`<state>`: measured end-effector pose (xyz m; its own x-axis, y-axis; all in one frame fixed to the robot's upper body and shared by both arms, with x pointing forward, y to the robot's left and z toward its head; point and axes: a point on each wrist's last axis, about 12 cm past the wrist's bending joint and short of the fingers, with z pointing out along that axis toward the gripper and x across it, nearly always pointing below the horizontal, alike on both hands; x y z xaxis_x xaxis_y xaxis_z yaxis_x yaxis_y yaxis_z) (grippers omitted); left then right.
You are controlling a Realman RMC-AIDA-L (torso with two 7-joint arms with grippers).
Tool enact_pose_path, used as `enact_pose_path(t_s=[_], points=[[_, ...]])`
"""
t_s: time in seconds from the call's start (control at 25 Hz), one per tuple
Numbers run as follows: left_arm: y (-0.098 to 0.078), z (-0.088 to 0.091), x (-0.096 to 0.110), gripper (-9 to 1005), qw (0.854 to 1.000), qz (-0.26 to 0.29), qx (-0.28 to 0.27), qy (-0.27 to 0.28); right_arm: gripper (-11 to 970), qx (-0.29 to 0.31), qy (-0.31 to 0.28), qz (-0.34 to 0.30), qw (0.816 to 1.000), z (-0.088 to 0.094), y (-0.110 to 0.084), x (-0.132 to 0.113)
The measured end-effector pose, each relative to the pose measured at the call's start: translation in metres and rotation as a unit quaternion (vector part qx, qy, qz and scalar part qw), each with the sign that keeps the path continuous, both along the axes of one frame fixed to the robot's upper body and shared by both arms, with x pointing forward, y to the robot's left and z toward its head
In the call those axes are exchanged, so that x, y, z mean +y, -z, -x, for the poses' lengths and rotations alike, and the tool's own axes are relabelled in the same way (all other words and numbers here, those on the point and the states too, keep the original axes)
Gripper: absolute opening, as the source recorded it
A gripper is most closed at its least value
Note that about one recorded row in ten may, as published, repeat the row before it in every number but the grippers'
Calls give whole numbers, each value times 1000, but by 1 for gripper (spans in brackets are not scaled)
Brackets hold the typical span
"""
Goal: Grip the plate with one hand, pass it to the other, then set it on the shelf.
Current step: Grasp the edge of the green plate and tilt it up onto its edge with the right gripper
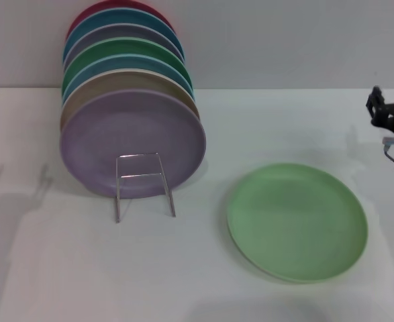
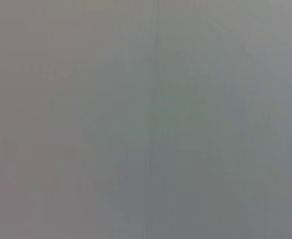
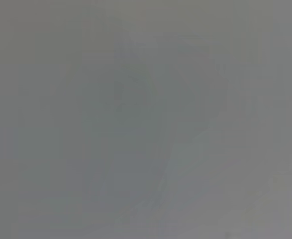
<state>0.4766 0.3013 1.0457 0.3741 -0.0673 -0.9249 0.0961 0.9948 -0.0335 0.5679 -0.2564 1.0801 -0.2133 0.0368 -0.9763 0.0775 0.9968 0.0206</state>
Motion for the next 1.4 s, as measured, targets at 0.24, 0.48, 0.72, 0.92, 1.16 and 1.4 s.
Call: enact_pose_path(t_s=[0.24, 0.48, 0.72, 0.92, 1.16, 1.4], points=[[-3, -7, -5, 834, 1000, 1, -3, 5, 546, 57, -92, -38, 993, -1, -16, -26], [-6, -13, -12, 834, 1000, 8, -10, 13, 545, 119, -171, -23, 978, -12, -39, -58], [-7, -15, -17, 834, 1000, 15, -13, 22, 545, 197, -226, -16, 954, -17, -62, -68], [-7, -15, -19, 834, 999, 15, -11, 28, 545, 255, -253, -31, 933, -11, -74, -60], [-7, -14, -20, 834, 999, 15, -14, 31, 545, 338, -255, -54, 904, -5, -78, -54], [-7, -14, -18, 834, 999, 14, -13, 31, 544, 389, -236, -82, 887, 1, -75, -54]])
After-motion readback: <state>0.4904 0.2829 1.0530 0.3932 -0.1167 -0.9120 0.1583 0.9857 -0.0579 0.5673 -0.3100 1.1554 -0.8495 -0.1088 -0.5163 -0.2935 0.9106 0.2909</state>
